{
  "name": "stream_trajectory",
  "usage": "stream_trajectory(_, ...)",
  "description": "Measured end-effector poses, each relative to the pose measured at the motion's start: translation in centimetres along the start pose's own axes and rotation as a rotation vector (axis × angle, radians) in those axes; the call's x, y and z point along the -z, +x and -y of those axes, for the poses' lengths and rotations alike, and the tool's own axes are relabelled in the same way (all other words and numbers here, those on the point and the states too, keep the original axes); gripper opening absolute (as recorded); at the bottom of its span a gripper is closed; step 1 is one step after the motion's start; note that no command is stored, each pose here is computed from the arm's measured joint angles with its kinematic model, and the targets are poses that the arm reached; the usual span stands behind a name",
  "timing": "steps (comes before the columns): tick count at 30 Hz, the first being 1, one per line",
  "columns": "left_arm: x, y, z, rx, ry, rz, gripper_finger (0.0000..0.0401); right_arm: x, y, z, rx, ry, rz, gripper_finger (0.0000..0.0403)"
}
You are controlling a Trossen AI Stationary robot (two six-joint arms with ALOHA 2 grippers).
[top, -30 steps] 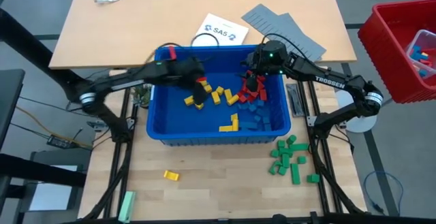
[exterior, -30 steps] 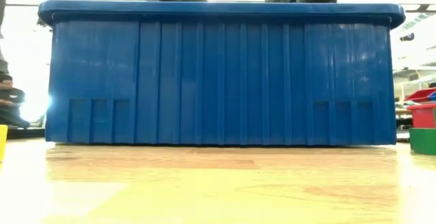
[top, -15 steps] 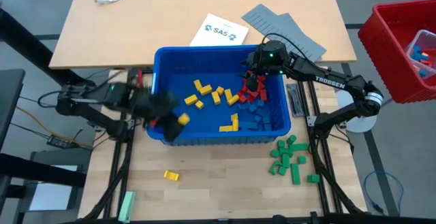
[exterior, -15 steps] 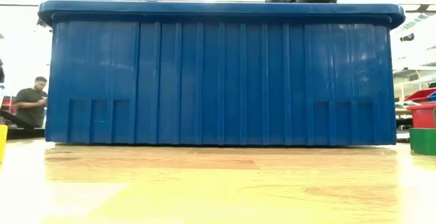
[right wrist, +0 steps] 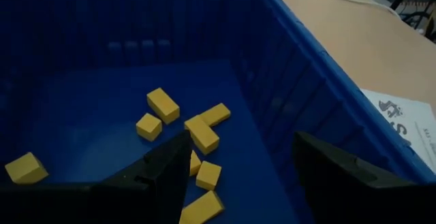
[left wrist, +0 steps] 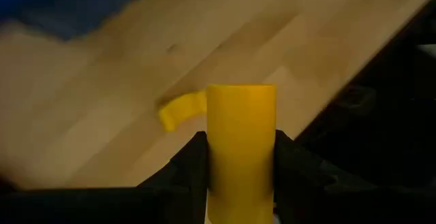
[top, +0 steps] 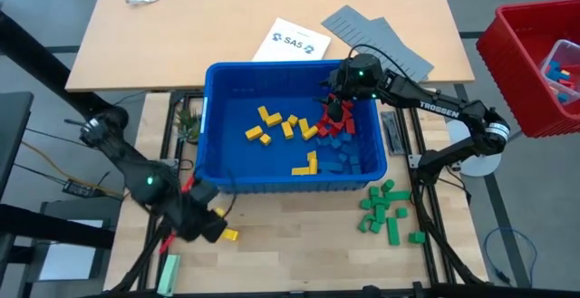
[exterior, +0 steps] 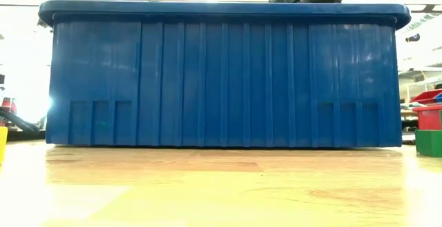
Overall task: Sort blocks
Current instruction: Remove the yellow block from the blue bin
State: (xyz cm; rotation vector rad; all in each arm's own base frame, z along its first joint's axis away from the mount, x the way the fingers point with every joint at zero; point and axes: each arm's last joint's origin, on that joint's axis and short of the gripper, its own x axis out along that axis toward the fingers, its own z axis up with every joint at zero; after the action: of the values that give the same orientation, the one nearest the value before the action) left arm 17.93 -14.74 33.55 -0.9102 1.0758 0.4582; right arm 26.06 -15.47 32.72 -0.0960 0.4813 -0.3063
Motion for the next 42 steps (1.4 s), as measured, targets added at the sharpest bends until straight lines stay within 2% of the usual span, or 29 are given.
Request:
stream_trajectory(5, 3.0, 2.6, -2.0, -0.09, -0.02, -0.029, 0.0133, 0.0, 0.0, 0.0, 0.0, -0.021, 0.001, 0.0238)
stream_trajectory(10, 4.1, 5.7, -4.6, -0.212, -0.075, -0.017, 0.0136, 0.0, 0.0, 0.0, -0.001, -0.02, -0.001, 0.0238)
stream_trajectory(14, 4.5, 8.1, -6.1, -0.235, -0.082, -0.01, 0.0139, 0.0, 0.0, 0.0, -0.001, -0.02, -0.002, 0.0238)
stream_trajectory(21, 4.7, 12.2, -9.6, -0.275, -0.163, 0.029, 0.0142, 0.0, 0.0, 0.0, -0.001, -0.019, -0.002, 0.0238)
stream_trajectory(28, 4.7, 14.4, -11.6, -0.25, -0.215, 0.031, 0.0178, 0.0, 0.0, 0.0, 0.001, -0.003, 0.001, 0.0238)
stream_trajectory(32, 4.7, 14.4, -11.8, -0.254, -0.223, 0.031, 0.0209, 0.0, 0.0, 0.0, 0.003, 0.006, 0.001, 0.0238)
stream_trajectory(35, 4.7, 13.4, -10.5, -0.214, -0.207, 0.001, 0.0226, -0.1, 0.0, 0.0, 0.007, 0.005, 0.007, 0.0238)
stream_trajectory(39, 4.0, 9.6, -7.4, -0.118, -0.132, 0.041, 0.0232, -0.2, 0.0, 0.1, 0.009, 0.003, 0.015, 0.0238)
stream_trajectory(42, 3.1, 5.4, -5.6, -0.155, -0.08, 0.073, 0.0229, -0.1, 0.0, 0.1, 0.009, -0.004, 0.015, 0.0238)
